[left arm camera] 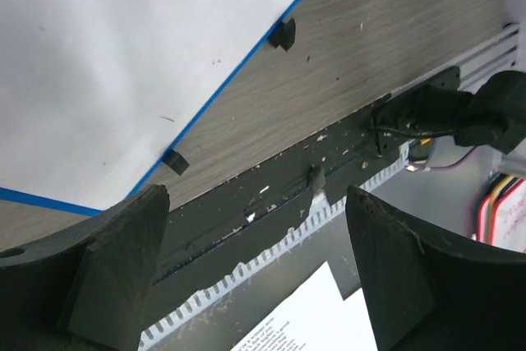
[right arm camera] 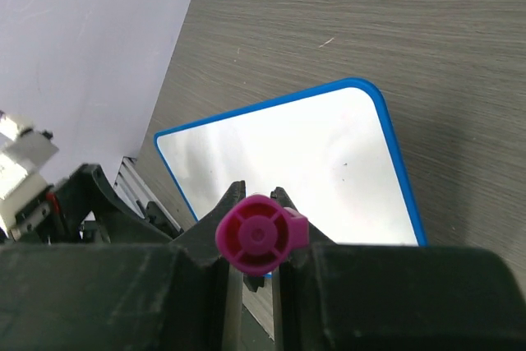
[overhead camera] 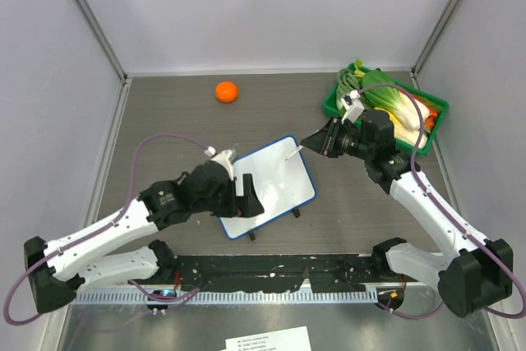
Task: Write a sentence on the whiteboard
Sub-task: Move the whiteboard to the center of the board.
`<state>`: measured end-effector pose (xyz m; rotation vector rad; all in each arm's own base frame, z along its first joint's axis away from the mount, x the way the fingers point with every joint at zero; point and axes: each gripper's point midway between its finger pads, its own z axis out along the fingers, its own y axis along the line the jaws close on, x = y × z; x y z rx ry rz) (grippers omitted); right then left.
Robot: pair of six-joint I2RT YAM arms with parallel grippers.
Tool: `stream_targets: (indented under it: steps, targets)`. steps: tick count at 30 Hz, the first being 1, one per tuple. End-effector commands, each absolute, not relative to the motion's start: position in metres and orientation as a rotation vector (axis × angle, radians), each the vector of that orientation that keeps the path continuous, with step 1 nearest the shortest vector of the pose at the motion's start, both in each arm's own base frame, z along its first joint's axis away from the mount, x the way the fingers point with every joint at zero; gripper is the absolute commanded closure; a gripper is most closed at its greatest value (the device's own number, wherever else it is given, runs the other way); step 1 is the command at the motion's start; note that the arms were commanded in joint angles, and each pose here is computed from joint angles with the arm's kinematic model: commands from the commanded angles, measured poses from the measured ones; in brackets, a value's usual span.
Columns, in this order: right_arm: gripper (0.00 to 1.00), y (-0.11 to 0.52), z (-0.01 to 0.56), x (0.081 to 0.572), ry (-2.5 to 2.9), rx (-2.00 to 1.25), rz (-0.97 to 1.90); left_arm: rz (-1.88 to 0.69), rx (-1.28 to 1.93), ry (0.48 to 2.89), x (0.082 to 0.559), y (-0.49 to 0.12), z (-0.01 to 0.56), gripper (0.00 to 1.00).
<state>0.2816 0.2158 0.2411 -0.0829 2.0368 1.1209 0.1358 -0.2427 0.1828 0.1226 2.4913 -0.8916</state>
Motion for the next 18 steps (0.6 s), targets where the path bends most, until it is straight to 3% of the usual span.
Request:
stream_targets:
  steps: [1, 6, 9, 18]
  targets:
    - [0.99, 0.212, 0.252, 0.283, 1.991, -0.082, 1.109, -0.818, -0.026, 2.476, 0.128, -0.261, 0.167, 0.11]
    - [0.99, 0.209, 0.251, 0.280, 1.989, -0.084, 1.104, -0.697, -0.052, 2.554, 0.115, -0.274, 0.133, 0.19]
    - [0.99, 0.207, 0.247, 0.279, 1.994, -0.086, 1.099, -0.645, -0.116, 2.568, 0.113, -0.274, 0.116, 0.40]
    - [0.99, 0.203, 0.236, 0.276, 2.015, -0.084, 1.090, -0.562, -0.158, 2.623, 0.102, -0.268, 0.076, 0.40]
